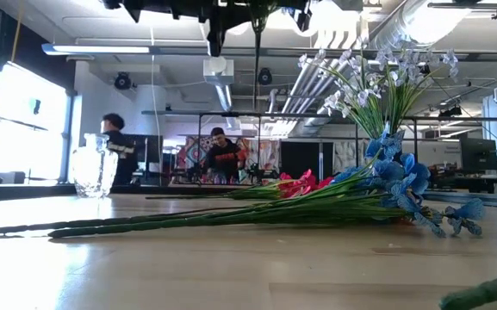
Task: Sort flowers into vase by color
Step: Put the top blue flowers into the left transparent vase
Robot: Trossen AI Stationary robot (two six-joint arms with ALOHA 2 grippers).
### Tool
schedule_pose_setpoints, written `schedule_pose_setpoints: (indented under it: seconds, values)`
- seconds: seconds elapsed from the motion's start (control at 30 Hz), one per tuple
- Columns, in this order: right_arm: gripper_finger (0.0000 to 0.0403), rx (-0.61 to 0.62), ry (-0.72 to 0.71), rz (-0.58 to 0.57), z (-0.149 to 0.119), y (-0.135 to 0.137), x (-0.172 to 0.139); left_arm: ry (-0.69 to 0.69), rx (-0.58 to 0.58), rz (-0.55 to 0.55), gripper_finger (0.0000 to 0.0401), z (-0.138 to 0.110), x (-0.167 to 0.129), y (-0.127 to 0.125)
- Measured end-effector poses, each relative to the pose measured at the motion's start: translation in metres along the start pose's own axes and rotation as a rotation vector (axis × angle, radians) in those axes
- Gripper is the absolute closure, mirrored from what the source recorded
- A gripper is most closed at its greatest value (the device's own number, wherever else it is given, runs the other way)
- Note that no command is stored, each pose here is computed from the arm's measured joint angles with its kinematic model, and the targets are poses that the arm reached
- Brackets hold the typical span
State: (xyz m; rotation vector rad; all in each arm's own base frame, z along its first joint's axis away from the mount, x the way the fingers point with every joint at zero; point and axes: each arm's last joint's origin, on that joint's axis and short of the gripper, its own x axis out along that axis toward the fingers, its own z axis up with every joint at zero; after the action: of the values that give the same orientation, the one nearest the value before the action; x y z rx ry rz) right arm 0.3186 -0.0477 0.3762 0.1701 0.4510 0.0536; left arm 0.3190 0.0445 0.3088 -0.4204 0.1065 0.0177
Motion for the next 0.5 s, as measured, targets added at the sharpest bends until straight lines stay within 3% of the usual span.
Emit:
schedule_pose_setpoints:
  seconds: [0.1,0.3,0.4,0.5]
  values:
    - [0.0401,0.001,-0.014,-0.031,0.002,0.0,-0.004,-0.006,0.026,0.002,0.0389,0.001,0.0,0.001]
    - [0.0343,-0.034,-0.095,-0.174,0.011,0.004,-0.034,0.002,0.021,0.074,0.0397,0.001,-0.003,0.003]
    - [0.0296,-0.032,-0.181,-0.295,0.019,0.008,-0.063,0.007,0.032,0.189,0.0398,0.002,-0.011,0.005]
    - [0.0257,0.041,-0.23,-0.396,0.02,0.009,-0.088,-0.012,0.02,0.392,0.0399,0.009,-0.029,0.008]
